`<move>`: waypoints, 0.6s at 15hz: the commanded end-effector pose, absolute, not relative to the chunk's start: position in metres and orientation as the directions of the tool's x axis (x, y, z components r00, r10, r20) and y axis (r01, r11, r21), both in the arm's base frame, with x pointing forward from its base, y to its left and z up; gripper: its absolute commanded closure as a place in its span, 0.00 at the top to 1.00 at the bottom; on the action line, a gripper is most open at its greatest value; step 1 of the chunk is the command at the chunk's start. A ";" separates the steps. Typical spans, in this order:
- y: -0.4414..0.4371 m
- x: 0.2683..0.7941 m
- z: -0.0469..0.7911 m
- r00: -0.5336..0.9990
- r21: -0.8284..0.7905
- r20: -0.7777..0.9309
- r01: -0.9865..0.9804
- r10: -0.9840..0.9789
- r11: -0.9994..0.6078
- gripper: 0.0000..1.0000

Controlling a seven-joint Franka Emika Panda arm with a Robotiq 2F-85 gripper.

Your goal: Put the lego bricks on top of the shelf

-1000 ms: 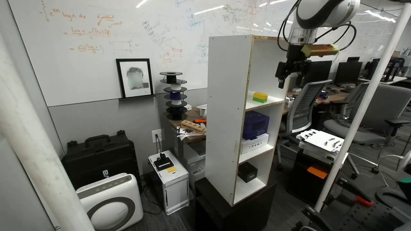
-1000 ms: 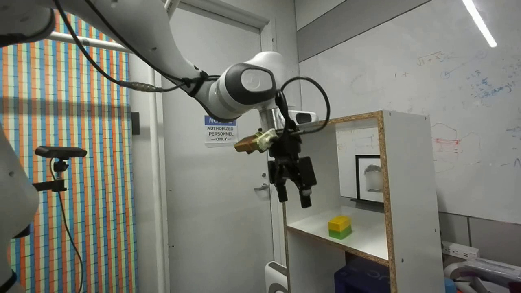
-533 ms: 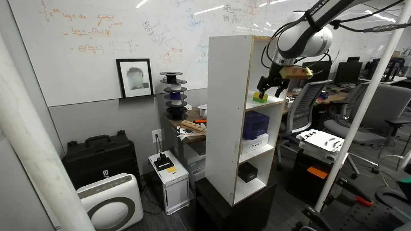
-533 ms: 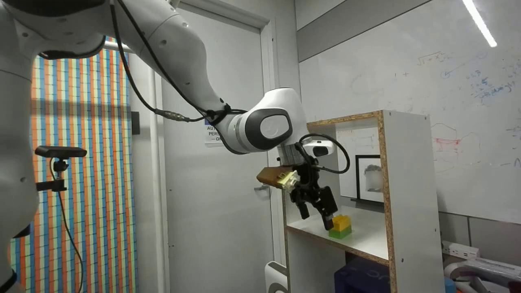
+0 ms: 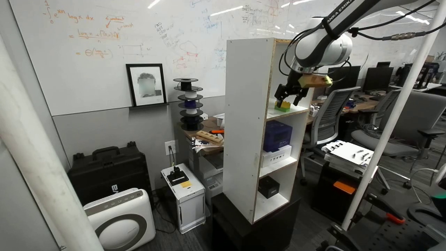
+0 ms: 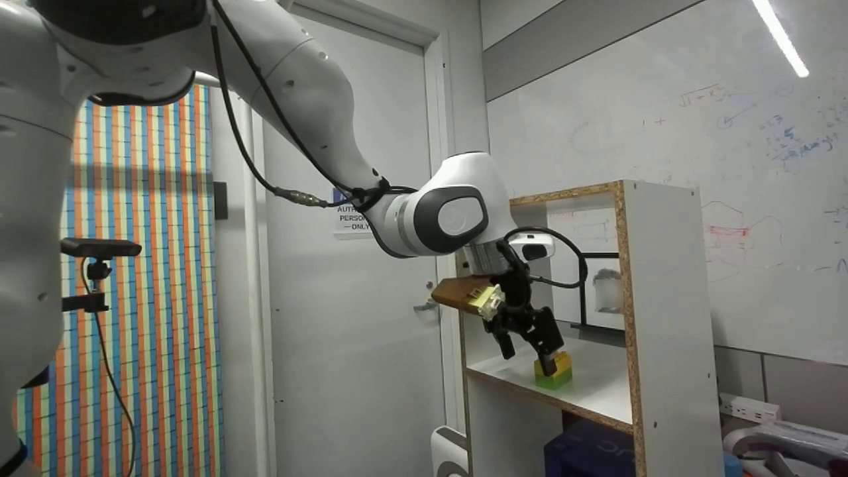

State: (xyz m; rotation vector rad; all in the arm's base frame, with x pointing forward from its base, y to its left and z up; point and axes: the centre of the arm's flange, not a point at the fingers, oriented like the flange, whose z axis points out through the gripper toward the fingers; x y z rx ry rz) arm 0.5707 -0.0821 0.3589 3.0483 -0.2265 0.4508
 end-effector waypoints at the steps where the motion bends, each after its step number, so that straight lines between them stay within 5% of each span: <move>1: -0.094 0.582 0.363 0.944 0.031 0.304 -0.142 -0.126 -0.989 1.00; 4: -0.102 0.581 0.358 0.940 0.028 0.313 -0.154 -0.137 -0.988 1.00; 5: -0.105 0.580 0.357 0.937 0.018 0.321 -0.154 -0.140 -0.988 0.75; 6: -0.106 0.580 0.355 0.934 0.019 0.331 -0.152 -0.137 -0.988 0.75; 9: -0.111 0.581 0.351 0.926 -0.003 0.344 -0.163 -0.154 -0.987 0.51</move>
